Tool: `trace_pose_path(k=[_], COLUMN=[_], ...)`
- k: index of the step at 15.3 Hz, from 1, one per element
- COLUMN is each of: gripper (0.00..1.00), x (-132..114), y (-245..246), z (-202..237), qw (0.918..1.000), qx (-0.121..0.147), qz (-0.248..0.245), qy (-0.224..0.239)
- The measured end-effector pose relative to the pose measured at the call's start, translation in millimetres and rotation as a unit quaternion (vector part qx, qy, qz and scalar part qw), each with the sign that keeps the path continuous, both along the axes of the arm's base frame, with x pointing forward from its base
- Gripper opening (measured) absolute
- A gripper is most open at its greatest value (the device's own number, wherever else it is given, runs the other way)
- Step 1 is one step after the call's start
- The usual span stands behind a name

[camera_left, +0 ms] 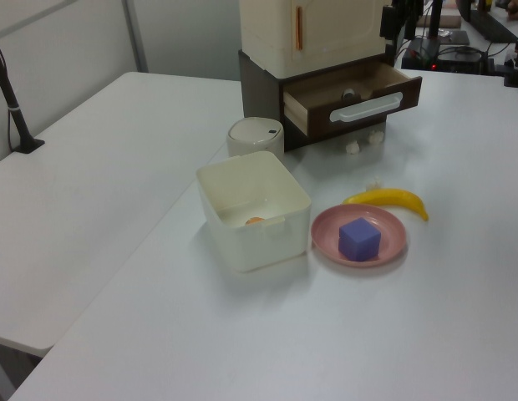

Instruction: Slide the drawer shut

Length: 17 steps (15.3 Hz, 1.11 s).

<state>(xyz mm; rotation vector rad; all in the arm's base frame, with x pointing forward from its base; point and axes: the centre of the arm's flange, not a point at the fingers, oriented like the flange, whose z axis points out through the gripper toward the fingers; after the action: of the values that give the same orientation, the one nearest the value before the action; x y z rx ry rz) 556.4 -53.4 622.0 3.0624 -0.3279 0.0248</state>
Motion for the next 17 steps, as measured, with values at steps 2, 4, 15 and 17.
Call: trace_pose_path(k=[2, 4, 15, 17], gripper=[1.00, 1.00, 0.96, 0.85], x=[0, 0, -25, -30], y=[-1, -1, -13, -17], z=[0, 0, -16, -18], qw=[1.0000, 1.0000, 0.9932, 0.9909], qx=[0.000, 0.000, 0.016, 0.020], qz=[0.004, 0.004, 0.052, 0.053], qy=[0.000, 0.000, 0.103, 0.122])
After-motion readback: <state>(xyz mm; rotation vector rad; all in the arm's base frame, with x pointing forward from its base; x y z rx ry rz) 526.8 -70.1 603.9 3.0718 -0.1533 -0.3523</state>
